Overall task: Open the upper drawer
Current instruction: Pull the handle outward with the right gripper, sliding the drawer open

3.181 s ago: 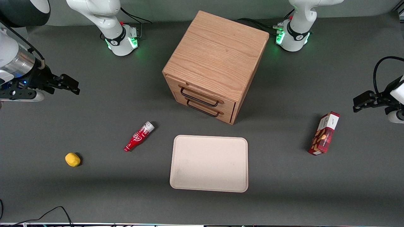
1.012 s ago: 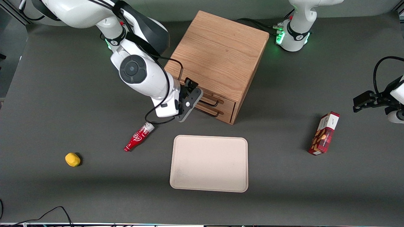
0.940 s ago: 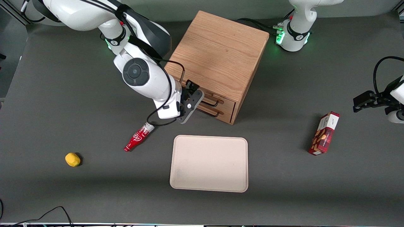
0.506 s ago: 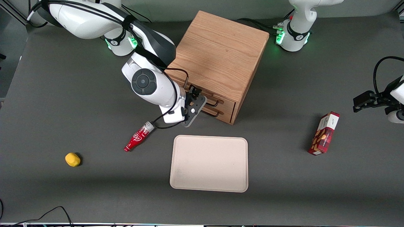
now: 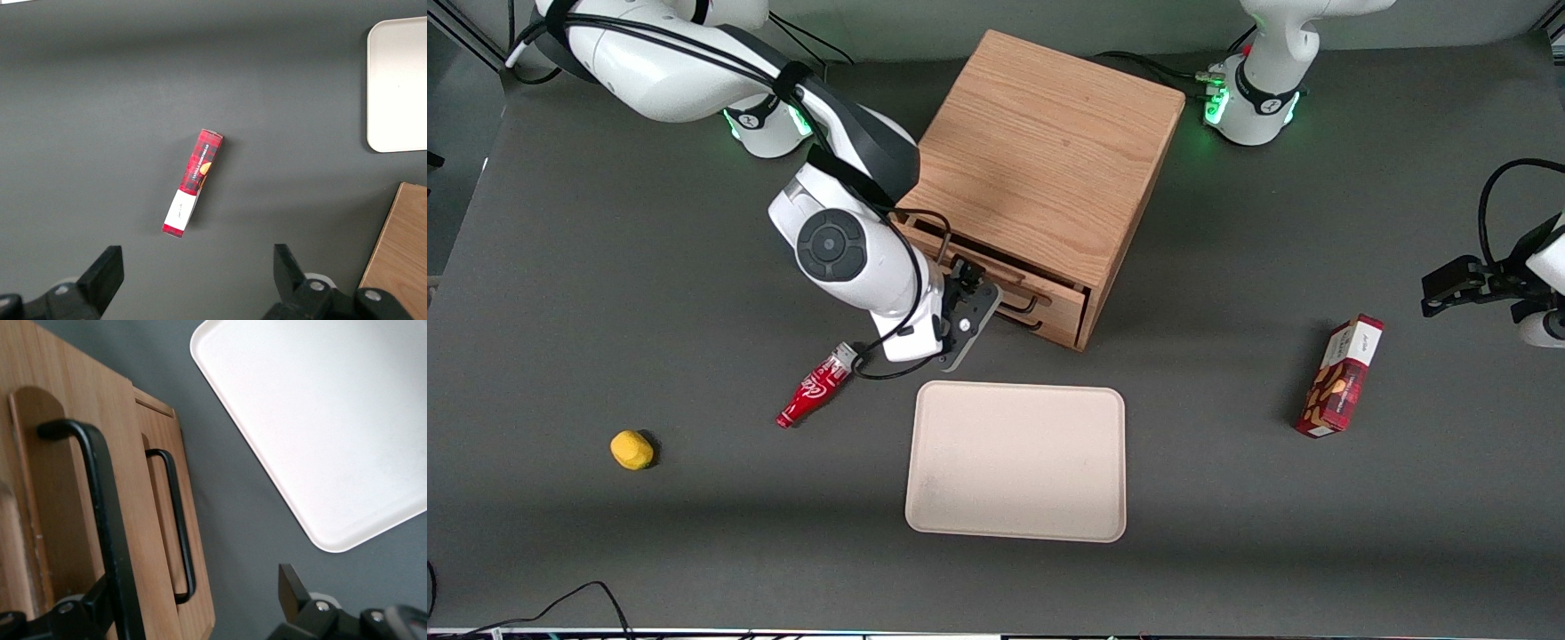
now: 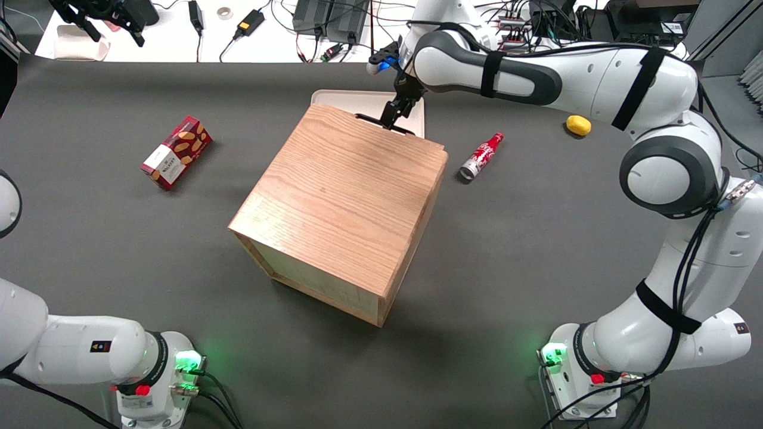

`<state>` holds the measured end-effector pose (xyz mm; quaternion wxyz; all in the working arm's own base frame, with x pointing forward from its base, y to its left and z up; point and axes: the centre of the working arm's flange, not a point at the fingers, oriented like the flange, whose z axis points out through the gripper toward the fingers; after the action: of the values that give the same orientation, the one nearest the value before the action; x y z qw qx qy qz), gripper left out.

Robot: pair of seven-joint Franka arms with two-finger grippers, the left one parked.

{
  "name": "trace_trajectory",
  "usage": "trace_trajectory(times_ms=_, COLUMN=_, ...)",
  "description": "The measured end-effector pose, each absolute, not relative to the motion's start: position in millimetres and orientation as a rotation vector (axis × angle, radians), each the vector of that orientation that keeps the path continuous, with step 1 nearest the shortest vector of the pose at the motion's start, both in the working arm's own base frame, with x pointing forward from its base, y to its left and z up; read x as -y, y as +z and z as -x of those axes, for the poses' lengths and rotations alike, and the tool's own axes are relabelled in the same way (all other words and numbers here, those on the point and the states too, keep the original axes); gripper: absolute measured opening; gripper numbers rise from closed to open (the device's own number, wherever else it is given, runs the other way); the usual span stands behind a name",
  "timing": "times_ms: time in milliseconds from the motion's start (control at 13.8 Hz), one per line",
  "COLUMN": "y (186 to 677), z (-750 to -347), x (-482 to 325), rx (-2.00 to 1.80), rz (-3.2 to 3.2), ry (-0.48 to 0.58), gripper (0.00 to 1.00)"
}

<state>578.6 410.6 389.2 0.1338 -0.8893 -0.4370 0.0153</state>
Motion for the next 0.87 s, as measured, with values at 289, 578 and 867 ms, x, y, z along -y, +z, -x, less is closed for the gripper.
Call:
trace_trajectory(times_ms=289, y=383, z=-591, x=-395, rx=1.300, rz=2.580, ry=0.034, gripper=1.00)
trace_trajectory(times_ms=578, y=388, z=-611, x=-378, rx=1.309, rz=2.590, ry=-0.034, gripper=1.00)
trace_trajectory(times_ms=867, y=392, z=-635, x=-354, rx=1.303, rz=2.612, ry=-0.126, gripper=1.00)
